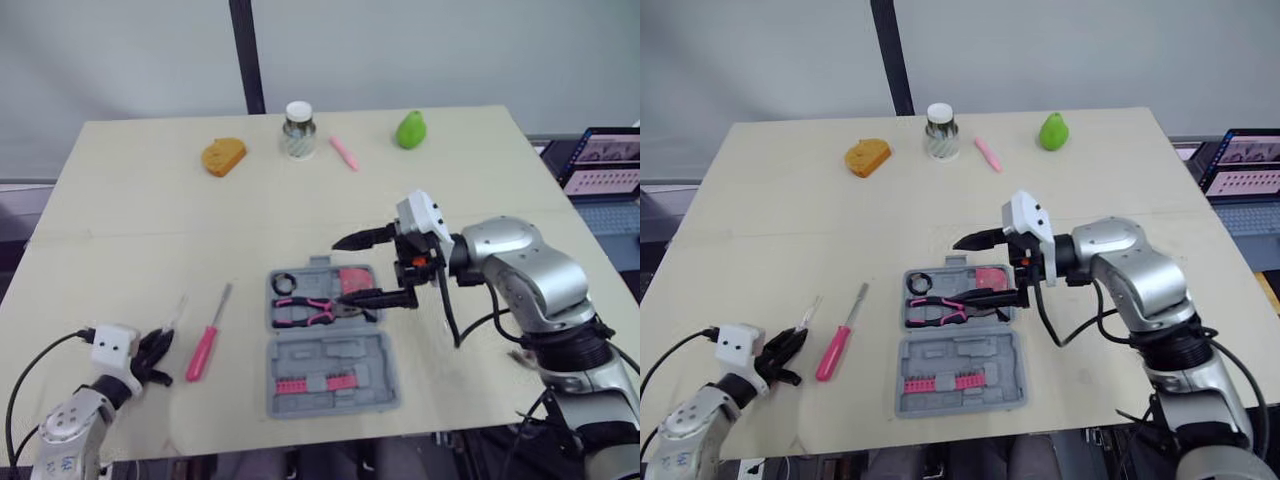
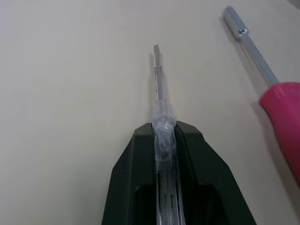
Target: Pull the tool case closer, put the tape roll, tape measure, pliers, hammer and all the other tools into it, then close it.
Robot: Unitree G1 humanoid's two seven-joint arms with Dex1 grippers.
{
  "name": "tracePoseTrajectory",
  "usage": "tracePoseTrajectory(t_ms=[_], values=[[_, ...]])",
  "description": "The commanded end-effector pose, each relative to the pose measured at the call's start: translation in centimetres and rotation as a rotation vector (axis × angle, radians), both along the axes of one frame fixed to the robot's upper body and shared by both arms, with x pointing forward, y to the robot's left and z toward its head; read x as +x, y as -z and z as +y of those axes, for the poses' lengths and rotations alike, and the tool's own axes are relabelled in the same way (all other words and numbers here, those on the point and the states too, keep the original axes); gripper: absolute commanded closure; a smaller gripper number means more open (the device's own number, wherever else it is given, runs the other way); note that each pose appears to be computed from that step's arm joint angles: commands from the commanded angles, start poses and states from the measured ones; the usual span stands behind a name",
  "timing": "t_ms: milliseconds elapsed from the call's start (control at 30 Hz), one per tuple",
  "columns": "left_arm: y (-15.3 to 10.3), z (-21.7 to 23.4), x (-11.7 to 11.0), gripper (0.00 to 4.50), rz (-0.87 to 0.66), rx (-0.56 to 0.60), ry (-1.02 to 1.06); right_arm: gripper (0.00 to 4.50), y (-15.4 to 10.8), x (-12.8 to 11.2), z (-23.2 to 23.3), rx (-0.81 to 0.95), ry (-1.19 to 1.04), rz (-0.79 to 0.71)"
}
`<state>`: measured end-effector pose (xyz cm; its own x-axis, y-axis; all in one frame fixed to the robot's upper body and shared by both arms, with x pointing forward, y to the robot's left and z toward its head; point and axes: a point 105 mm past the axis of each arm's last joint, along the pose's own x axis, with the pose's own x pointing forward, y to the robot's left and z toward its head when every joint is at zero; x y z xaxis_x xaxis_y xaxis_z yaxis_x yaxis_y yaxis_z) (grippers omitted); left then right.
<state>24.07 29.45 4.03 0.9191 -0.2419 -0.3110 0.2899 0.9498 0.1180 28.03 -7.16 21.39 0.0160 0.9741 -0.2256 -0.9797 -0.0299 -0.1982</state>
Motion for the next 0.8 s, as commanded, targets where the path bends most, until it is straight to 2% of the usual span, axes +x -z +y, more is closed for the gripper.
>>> tracePoseTrajectory(t_ms=[33,167,433,567,800], values=[[-3.8,-1.3,0.2,4.41,-0.008,0.065,0.168,0.00,-1.6,-1.0,-1.4,0.005,-0.010,-0.053],[-6.9,-2.9,0.2,4.41,0.051,0.151,0.364,0.00,-1.6,-1.1,-2.8,-0.013,0.040,-0.076],[-9.7,-6.9,0.7,4.41,0.118,0.275,0.668,0.00,-0.1,-1.8,-4.4,-0.063,0.118,-0.066],[-10.1,-9.9,1.4,4.41,0.117,0.304,0.806,0.00,0.8,-2.1,-4.6,-0.086,0.147,-0.068],[-8.7,-12.8,2.0,4.41,0.170,0.409,0.971,0.00,1.8,-2.5,-4.8,-0.120,0.171,-0.069]])
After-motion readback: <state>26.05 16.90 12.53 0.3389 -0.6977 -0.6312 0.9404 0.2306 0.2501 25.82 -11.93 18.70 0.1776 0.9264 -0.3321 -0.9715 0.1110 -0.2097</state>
